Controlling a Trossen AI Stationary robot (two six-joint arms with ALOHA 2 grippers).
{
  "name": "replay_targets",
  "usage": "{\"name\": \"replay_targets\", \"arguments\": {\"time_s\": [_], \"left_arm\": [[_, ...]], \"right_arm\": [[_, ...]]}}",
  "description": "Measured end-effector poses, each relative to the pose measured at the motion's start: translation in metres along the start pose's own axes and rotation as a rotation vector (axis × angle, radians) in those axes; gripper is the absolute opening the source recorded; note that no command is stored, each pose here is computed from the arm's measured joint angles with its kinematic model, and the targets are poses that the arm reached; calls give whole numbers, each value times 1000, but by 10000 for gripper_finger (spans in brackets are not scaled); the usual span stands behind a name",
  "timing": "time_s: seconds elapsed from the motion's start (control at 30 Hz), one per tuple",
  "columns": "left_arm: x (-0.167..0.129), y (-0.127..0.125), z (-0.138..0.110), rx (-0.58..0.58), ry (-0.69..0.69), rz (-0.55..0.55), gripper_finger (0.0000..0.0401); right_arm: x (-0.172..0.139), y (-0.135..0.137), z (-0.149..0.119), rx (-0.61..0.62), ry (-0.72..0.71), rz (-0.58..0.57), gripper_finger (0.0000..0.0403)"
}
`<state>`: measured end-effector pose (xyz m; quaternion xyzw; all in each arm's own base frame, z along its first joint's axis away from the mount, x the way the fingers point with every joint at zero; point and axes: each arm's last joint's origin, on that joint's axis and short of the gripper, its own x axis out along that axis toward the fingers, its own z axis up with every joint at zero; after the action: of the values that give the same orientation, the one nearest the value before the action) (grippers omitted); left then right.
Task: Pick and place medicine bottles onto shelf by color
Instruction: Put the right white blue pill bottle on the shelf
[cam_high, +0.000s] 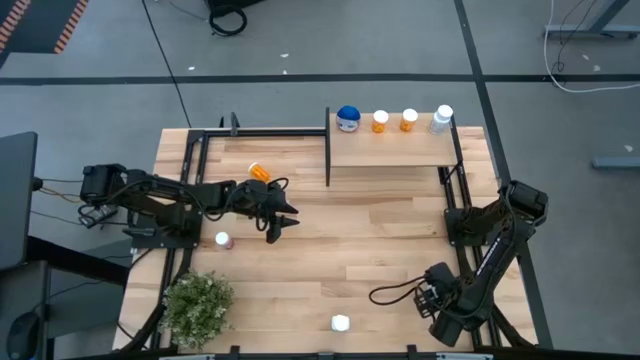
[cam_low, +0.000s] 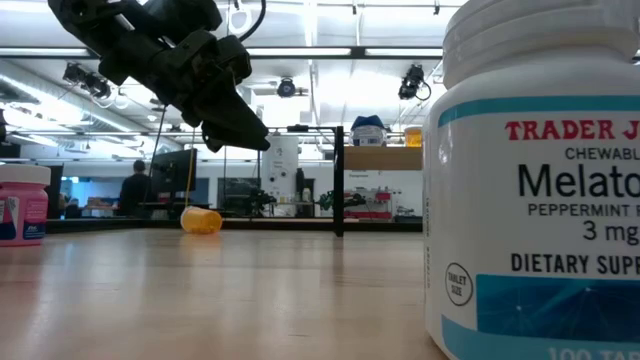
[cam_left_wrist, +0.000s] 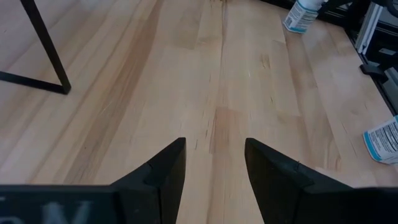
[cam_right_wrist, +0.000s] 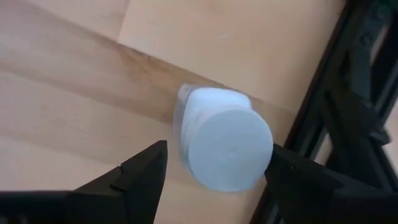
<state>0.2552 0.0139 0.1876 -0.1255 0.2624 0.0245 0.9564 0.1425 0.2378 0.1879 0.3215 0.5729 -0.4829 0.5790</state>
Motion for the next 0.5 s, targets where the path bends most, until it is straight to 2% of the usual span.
{"name": "replay_targets", "arguments": {"time_s": [0.5], "left_arm": [[0,-4,-1,9,4,-14,172]], "right_arm": [[0,1,2,9,-47,36,205]]}}
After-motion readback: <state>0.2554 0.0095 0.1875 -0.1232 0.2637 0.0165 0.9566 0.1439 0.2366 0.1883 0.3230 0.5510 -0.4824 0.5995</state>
